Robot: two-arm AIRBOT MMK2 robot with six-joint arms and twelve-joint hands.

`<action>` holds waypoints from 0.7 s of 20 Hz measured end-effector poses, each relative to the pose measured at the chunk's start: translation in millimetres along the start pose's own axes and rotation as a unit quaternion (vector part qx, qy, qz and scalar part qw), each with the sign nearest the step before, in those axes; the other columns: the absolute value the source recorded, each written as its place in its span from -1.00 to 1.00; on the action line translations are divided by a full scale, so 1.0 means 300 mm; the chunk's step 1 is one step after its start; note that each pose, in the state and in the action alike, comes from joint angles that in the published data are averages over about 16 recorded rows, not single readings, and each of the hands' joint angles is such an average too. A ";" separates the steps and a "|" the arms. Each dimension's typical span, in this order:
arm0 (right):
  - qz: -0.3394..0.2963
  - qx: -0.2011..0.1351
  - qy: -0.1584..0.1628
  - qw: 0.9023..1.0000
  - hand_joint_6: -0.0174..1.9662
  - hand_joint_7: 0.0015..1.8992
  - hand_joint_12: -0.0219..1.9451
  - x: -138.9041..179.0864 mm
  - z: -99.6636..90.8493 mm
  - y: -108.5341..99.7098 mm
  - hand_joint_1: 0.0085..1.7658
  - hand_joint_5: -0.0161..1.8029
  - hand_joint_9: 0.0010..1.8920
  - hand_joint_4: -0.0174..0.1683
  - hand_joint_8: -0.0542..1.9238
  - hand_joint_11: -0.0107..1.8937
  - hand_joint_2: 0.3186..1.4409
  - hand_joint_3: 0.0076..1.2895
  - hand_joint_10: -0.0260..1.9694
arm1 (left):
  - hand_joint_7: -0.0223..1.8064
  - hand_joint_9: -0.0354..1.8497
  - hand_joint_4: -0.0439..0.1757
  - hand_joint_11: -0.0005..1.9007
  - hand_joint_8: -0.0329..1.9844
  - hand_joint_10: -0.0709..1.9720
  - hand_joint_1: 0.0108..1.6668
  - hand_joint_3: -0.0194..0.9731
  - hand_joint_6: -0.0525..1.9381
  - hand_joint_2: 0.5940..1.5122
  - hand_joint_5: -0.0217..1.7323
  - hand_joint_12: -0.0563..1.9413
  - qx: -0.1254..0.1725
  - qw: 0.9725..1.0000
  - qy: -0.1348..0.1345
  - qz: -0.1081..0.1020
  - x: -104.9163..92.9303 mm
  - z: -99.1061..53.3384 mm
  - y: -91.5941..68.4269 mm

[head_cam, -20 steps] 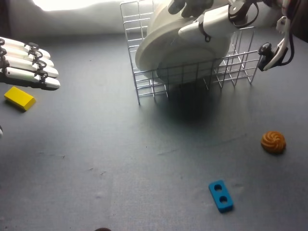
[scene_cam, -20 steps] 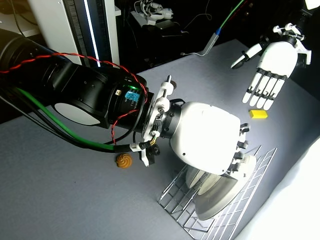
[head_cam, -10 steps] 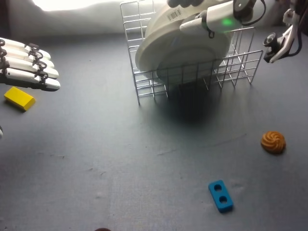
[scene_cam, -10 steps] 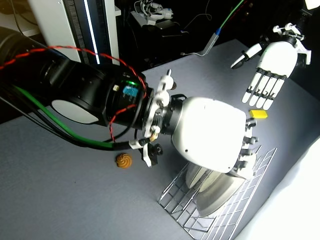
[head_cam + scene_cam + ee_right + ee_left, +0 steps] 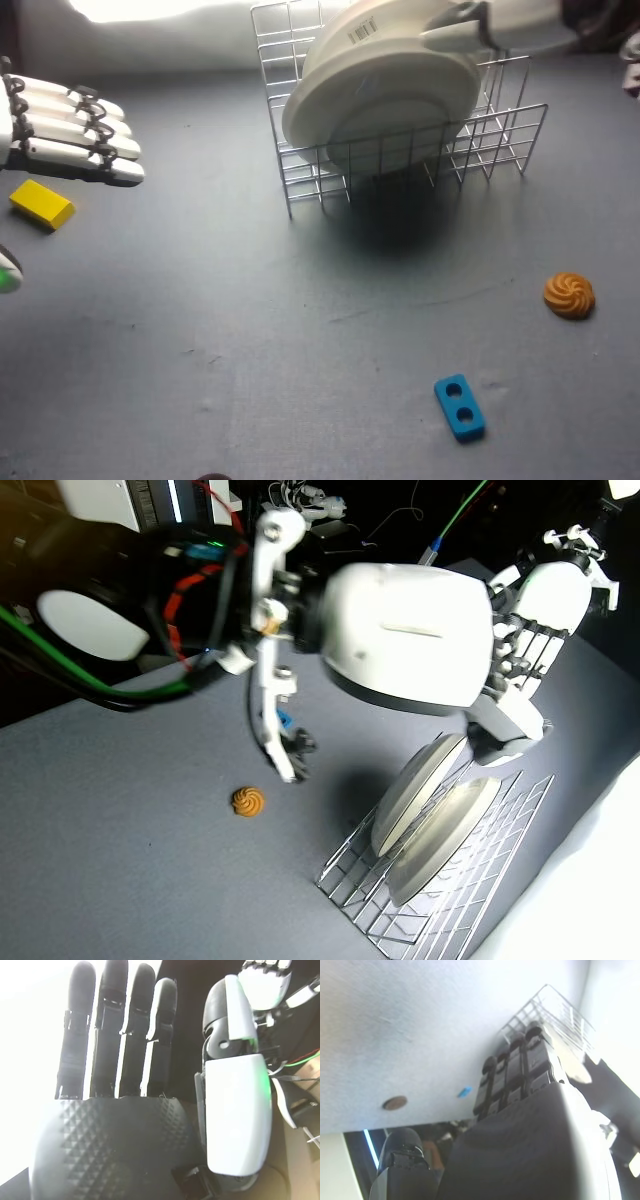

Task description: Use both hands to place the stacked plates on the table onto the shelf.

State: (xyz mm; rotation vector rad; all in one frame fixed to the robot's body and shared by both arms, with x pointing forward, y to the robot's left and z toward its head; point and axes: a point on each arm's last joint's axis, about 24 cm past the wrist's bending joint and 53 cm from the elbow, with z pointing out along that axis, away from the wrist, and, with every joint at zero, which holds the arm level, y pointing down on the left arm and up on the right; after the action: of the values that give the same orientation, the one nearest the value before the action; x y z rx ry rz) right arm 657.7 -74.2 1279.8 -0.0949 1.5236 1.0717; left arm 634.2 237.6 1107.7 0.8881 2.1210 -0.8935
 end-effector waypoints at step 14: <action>-0.041 0.044 0.014 0.998 -0.48 0.16 0.48 -0.041 -0.244 0.013 -0.13 0.11 0.16 -0.78 -0.42 -0.25 0.22 -0.99 -0.38 | -0.37 -0.43 -0.61 -0.67 -0.30 -0.21 -0.97 -0.92 -0.33 0.36 -0.39 0.09 0.048 0.999 -0.009 -0.003 -0.008 0.073 -0.144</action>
State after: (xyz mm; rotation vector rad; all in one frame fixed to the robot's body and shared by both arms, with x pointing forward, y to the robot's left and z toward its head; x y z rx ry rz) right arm 604.6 -125.9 1282.2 -0.1109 1.5763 0.9419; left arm 608.6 196.6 1111.7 0.9198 2.0807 -1.0092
